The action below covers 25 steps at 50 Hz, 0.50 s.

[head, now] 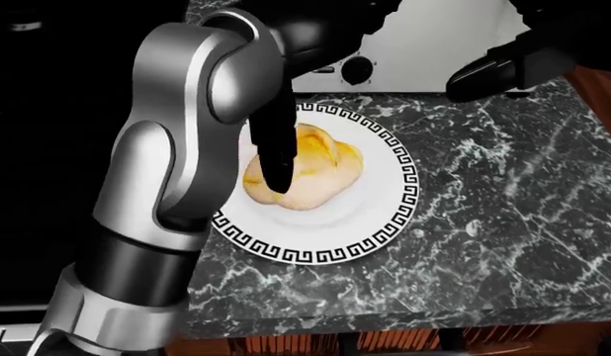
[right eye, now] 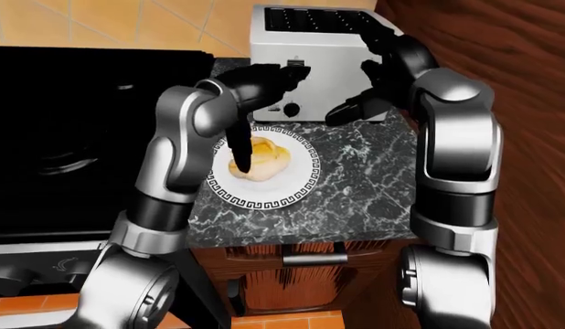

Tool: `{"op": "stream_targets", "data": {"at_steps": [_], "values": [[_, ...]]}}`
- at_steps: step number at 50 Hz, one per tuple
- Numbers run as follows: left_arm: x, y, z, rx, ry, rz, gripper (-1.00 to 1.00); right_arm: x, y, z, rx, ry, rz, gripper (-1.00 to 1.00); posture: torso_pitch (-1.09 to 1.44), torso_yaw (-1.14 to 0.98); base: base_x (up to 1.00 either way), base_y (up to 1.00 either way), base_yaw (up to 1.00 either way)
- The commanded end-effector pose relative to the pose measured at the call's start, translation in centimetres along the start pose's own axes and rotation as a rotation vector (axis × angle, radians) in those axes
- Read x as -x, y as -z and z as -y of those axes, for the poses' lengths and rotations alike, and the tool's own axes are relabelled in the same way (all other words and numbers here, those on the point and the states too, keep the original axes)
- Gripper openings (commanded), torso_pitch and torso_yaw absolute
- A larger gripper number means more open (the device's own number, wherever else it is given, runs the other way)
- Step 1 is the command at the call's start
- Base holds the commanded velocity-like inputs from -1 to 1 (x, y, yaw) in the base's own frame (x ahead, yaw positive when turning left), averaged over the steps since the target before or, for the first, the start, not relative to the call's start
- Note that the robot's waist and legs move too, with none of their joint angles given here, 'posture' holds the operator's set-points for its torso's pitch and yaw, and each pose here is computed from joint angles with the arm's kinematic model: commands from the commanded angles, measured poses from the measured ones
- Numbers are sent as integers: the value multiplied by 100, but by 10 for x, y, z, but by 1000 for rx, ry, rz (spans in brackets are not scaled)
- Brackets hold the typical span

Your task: Pick the chicken breast from the pan and place it on the plate.

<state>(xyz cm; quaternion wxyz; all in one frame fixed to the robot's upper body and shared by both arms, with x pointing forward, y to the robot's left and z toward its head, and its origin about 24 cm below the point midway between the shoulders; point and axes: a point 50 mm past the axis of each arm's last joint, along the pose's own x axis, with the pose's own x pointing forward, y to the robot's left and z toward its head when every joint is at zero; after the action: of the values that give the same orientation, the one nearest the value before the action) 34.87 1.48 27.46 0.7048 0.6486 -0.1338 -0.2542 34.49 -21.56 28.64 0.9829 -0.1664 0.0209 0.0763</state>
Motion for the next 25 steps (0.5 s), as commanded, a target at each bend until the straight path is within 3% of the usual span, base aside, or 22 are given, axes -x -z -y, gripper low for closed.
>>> {"op": "stream_targets", "data": {"at_steps": [1,7,17,25], "values": [[7,-3,-21,-19,-84,13,100,8,-20,7,29,36,84,100,0,0,0,0,0],[5,4,-30,7,-117,18,100,6,-20,7,28,37,86,100,0,0,0,0,0],[2,33,-41,33,-136,-27,100,7,-22,8,33,41,87,100,0,0,0,0,0],[-1,53,-57,78,-203,-51,100,7,-24,9,33,47,91,100,0,0,0,0,0]]}}
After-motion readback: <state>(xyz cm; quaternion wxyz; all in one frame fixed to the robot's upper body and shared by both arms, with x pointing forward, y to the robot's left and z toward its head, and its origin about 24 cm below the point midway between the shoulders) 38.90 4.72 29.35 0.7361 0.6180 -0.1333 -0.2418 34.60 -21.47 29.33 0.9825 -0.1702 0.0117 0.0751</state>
